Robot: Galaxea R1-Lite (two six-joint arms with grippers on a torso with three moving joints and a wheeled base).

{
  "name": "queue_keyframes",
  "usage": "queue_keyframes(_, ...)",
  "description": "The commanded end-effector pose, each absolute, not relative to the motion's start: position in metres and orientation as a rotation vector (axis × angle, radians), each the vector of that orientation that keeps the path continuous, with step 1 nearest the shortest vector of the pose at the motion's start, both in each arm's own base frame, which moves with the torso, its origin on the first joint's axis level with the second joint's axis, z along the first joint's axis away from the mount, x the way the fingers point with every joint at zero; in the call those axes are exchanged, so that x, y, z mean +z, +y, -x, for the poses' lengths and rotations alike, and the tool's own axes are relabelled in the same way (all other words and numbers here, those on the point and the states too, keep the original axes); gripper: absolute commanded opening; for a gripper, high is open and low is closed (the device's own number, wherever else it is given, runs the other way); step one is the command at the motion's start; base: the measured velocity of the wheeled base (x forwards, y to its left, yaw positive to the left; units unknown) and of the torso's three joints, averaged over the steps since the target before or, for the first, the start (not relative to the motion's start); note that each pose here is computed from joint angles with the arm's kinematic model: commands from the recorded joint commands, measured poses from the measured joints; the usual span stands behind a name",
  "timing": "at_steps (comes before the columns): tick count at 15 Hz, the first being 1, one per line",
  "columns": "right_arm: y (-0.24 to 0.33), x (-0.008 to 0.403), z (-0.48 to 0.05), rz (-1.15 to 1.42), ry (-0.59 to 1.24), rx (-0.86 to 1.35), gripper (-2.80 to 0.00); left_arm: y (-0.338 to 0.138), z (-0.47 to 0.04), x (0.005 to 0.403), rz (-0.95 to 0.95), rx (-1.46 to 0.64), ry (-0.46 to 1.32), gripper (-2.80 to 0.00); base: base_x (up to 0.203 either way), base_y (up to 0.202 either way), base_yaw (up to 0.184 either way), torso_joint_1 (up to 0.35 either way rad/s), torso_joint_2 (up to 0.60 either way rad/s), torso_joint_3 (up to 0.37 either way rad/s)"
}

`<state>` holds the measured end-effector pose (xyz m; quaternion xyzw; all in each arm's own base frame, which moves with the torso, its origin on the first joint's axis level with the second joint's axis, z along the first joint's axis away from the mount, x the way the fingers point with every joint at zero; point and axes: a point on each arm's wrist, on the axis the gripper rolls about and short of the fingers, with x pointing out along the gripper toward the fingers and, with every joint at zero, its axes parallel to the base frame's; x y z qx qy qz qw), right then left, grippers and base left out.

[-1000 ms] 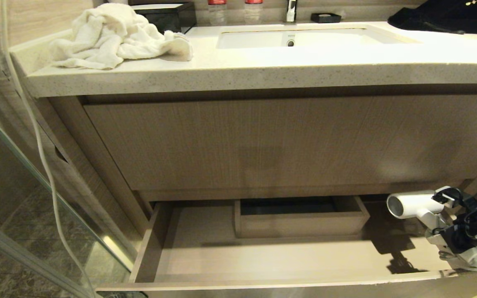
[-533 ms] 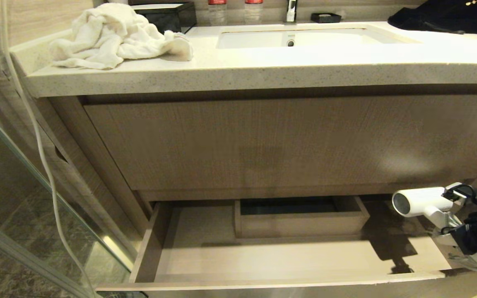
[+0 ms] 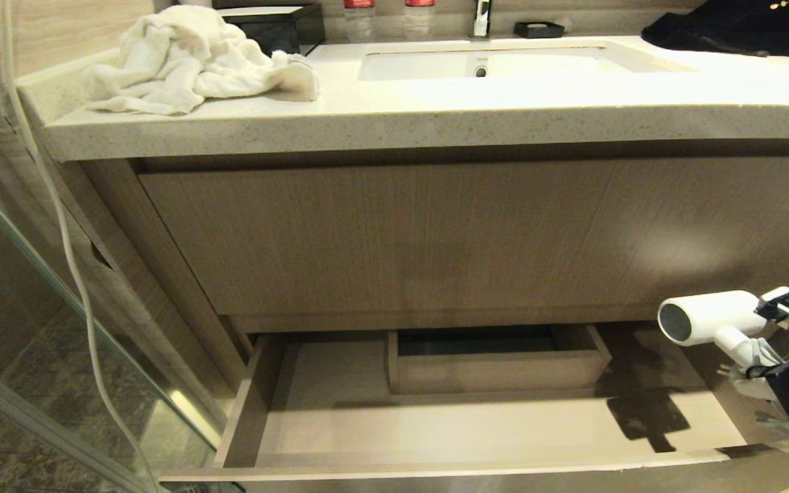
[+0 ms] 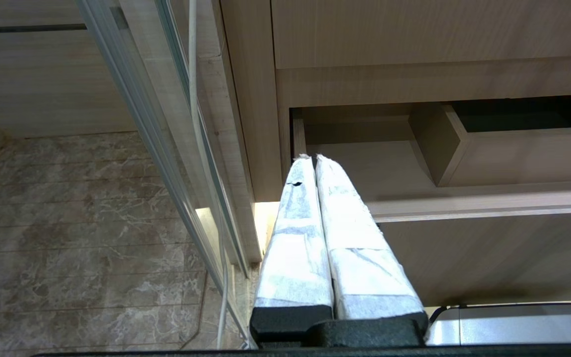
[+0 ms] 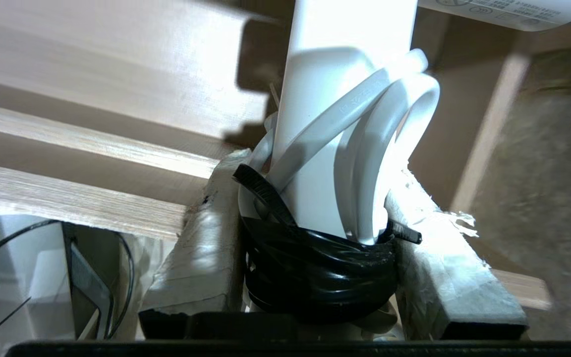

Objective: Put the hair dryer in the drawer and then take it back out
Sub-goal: Place it on the countertop

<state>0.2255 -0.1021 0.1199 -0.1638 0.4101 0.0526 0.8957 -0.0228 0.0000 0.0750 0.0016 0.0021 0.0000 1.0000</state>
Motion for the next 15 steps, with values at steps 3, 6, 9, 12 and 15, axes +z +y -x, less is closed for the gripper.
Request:
queue_keyframes(3, -0.094, 0.143, -0.209, 0.361, 0.778, 0.075, -2.8, 0.0, 0.023, 0.075, -0.003, 0.0, 0.008, -2.8, 0.0, 0.0, 0.0, 0.0, 0.0, 0.0)
queue_keyframes(6, -0.081, 0.156, -0.189, 0.37, 0.744, 0.074, -2.8, 0.0, 0.023, 0.075, -0.003, 0.0, 0.007, -2.8, 0.0, 0.0, 0.0, 0.0, 0.0, 0.0)
queue_keyframes(9, -0.07, 0.165, -0.168, 0.38, 0.695, 0.051, -2.8, 0.0, 0.023, 0.075, -0.003, 0.0, 0.008, -2.8, 0.0, 0.0, 0.0, 0.0, 0.0, 0.0)
queue_keyframes(12, -0.061, 0.17, -0.15, 0.333, 0.651, 0.019, -2.8, 0.0, 0.023, 0.075, -0.003, 0.0, 0.008, -2.8, 0.0, 0.0, 0.0, 0.0, 0.0, 0.0)
queue_keyframes(15, -0.055, 0.174, -0.14, 0.333, 0.615, 0.009, -2.8, 0.0, 0.023, 0.075, -0.003, 0.0, 0.008, -2.8, 0.0, 0.0, 0.0, 0.0, 0.0, 0.0)
